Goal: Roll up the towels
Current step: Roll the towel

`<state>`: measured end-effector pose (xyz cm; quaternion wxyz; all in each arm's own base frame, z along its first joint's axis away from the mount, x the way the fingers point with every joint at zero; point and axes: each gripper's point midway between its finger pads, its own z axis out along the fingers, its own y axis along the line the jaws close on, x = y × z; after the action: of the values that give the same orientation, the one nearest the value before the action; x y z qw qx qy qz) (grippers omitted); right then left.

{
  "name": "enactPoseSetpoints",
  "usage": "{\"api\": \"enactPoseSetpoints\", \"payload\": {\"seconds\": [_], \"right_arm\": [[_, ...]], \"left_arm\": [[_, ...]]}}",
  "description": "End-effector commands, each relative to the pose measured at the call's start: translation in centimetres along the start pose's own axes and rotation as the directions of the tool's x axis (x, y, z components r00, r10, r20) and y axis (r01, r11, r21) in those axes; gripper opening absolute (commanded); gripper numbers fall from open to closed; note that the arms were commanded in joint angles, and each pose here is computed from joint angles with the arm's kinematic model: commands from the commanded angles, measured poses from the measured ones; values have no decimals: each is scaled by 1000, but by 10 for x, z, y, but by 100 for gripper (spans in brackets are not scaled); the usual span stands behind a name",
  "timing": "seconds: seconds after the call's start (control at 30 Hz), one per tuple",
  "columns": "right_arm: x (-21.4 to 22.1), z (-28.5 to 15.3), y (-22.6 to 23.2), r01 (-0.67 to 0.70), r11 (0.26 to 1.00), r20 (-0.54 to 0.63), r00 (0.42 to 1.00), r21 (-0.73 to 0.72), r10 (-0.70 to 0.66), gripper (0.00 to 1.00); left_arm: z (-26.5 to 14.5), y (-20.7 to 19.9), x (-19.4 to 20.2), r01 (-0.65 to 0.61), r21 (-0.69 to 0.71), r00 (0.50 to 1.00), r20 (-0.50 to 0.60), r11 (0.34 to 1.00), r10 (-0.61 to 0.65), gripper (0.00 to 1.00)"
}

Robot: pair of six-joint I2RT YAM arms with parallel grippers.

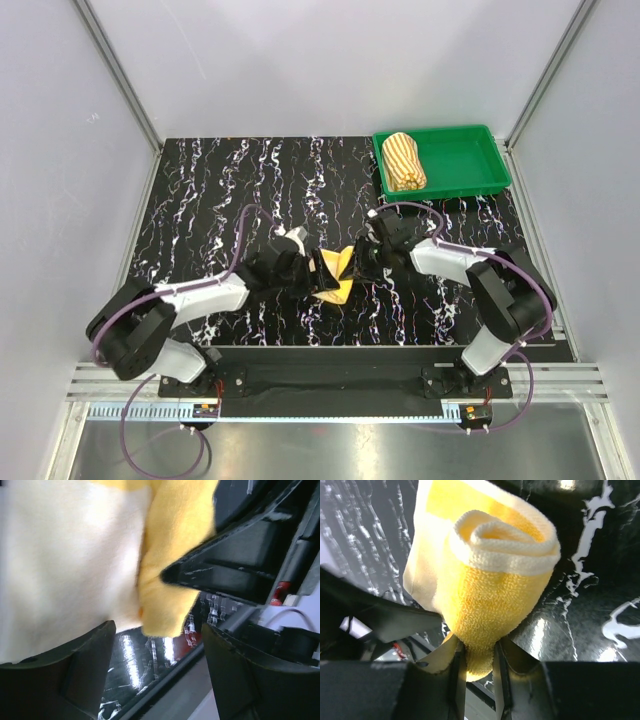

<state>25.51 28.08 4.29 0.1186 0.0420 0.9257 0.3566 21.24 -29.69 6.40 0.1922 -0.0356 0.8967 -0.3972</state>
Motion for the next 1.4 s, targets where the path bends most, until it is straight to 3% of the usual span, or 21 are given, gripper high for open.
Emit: {"api": "enactPoseSetpoints", "payload": {"seconds": [0.0,0.07,0.1,0.17,0.2,0.3,0.43,0.77,1.37], "right_arm": [[5,-14,-14,50,986,-46,998,161,-43,21],[11,-15,-21,55,976,-77,996,209,-40,20],[10,-13,-21,59,974,-88,995,220,-40,20],[14,-12,-25,68,967,-119,992,247,-40,19],[15,-10,-26,68,964,-128,991,257,-36,19],[18,-8,-28,80,959,-150,988,272,-40,18],[18,-8,-27,86,957,-161,986,277,-43,17],[22,-11,-25,98,957,-184,982,272,-48,17],[29,-9,-23,105,962,-216,975,254,-50,15]], "left_arm": [[-19,10,-10,-180,-223,978,62,958,198,75],[-29,16,-20,-264,-382,940,106,886,326,75],[-28,-9,-14,-335,-379,911,104,863,399,75],[-32,-8,-14,-406,-480,857,97,778,507,75],[-30,-27,-4,-454,-462,828,96,762,552,76],[-19,-38,10,-535,-485,765,69,692,640,76],[-1,-52,21,-605,-494,708,24,624,706,76],[36,-44,50,-716,-573,558,-127,399,820,76],[35,-43,40,-670,-696,490,-156,257,858,72]]}}
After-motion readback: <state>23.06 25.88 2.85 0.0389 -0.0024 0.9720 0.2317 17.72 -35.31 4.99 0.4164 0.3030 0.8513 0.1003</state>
